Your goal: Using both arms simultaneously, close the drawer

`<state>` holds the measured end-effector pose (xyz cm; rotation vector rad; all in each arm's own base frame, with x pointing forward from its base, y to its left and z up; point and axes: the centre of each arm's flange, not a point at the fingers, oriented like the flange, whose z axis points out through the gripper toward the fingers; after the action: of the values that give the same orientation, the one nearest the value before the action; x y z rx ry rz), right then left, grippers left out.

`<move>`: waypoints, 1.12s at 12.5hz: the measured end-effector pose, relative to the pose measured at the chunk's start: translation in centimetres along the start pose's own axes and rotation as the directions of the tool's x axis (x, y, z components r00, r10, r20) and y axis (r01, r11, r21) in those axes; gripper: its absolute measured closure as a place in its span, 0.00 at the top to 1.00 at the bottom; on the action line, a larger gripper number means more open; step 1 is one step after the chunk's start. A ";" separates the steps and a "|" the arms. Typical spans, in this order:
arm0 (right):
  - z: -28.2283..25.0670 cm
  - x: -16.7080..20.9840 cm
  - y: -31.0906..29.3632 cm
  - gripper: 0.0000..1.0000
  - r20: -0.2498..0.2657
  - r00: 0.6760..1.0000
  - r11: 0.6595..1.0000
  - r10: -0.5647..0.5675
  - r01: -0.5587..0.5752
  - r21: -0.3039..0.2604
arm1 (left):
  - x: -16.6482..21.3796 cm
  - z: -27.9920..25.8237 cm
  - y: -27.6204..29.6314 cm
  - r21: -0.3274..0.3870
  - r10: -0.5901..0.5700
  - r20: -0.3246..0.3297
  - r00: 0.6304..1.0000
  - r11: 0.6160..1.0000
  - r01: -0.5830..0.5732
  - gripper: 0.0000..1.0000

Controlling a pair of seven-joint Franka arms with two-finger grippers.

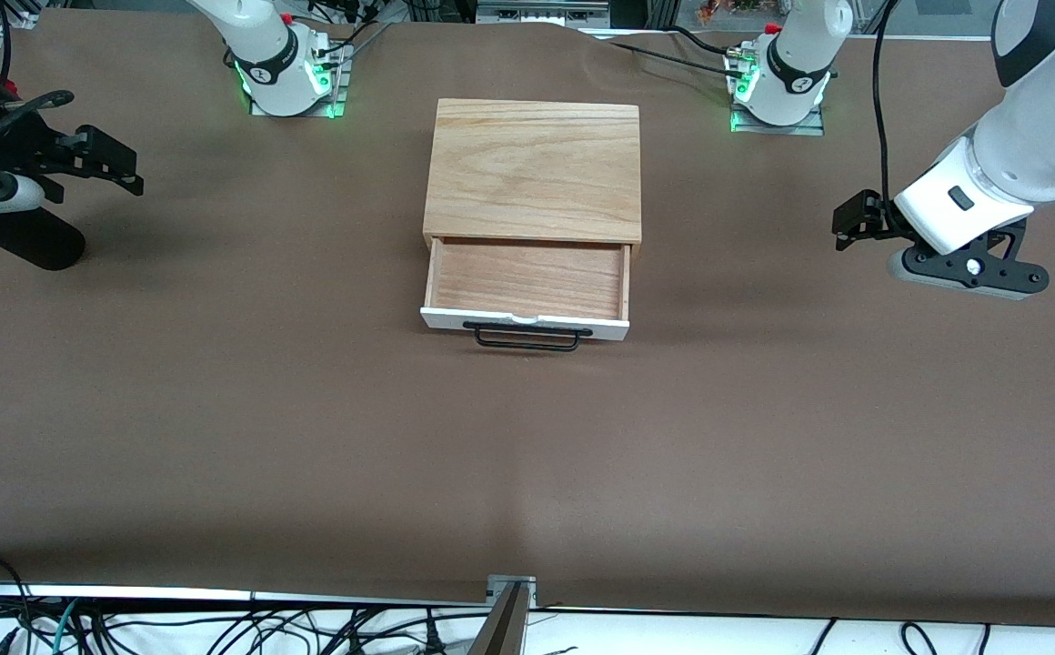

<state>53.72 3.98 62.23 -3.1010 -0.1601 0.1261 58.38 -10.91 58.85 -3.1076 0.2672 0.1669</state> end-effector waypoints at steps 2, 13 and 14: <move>0.1 0.0 -0.1 1.00 0.005 1.000 1.000 -0.001 0.001 0.001 | 0.0 0.0 0.1 0.000 0.002 0.000 1.000 1.000 -0.002 1.00; 7.5 6.1 -4.1 1.00 0.049 0.999 0.970 -0.024 0.011 0.243 | 3.6 4.9 4.7 -0.229 0.055 0.021 0.998 0.972 -0.048 1.00; 10.0 8.9 -5.9 1.00 0.033 0.999 0.967 -0.037 0.027 0.252 | 5.3 6.6 5.4 -0.289 0.045 -0.006 0.999 0.956 -0.044 1.00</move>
<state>61.09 11.08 51.75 -2.8425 -0.1802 0.1886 61.95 -16.97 51.69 -3.3933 0.3422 0.2272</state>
